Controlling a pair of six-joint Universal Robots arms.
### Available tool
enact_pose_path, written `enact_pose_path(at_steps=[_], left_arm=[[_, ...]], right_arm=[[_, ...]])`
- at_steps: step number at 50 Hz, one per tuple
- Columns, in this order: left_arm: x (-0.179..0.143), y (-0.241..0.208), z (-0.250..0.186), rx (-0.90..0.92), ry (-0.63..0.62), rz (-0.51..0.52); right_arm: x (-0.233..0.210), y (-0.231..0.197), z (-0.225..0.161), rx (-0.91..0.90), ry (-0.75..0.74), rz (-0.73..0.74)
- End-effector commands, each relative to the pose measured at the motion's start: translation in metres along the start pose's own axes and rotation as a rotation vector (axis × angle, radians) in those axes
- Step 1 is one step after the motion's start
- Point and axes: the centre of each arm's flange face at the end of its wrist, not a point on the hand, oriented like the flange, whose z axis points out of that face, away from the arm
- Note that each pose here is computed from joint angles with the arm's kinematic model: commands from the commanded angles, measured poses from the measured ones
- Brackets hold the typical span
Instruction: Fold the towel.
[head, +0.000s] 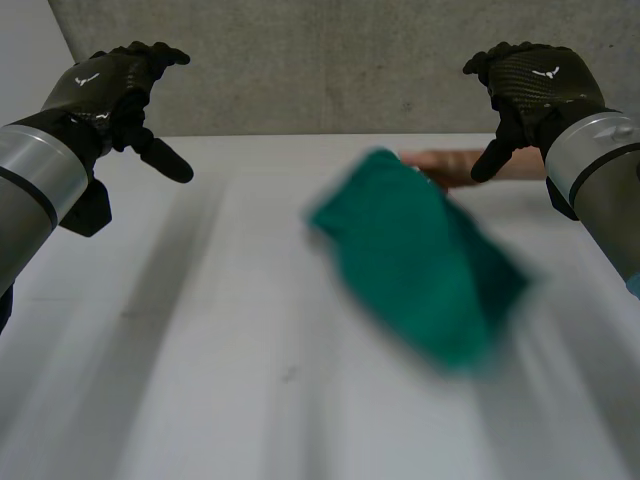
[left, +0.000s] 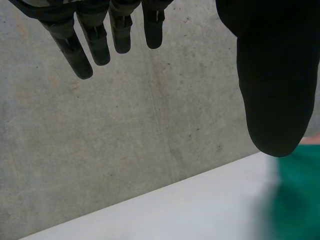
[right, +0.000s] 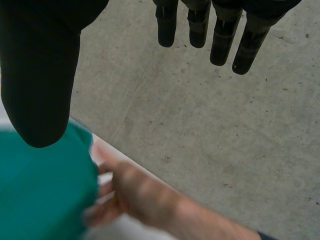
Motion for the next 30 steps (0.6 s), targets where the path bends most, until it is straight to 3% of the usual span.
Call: enact_pose_path(at_steps=[1, 23, 30], left_arm=[[0.000, 0.000, 0.000, 0.000, 0.000, -0.001], [-0.003, 0.015, 0.011, -0.041, -0.003, 0.002], [-0.012, 0.057, 0.033, -0.157, -0.036, 0.170]], right_arm=[[-0.001, 0.001, 0.000, -0.004, -0.005, -0.024], [-0.011, 0.005, -0.003, -0.016, -0.033, -0.080], [-0.012, 0.008, -0.002, -0.021, -0.036, -0.094]])
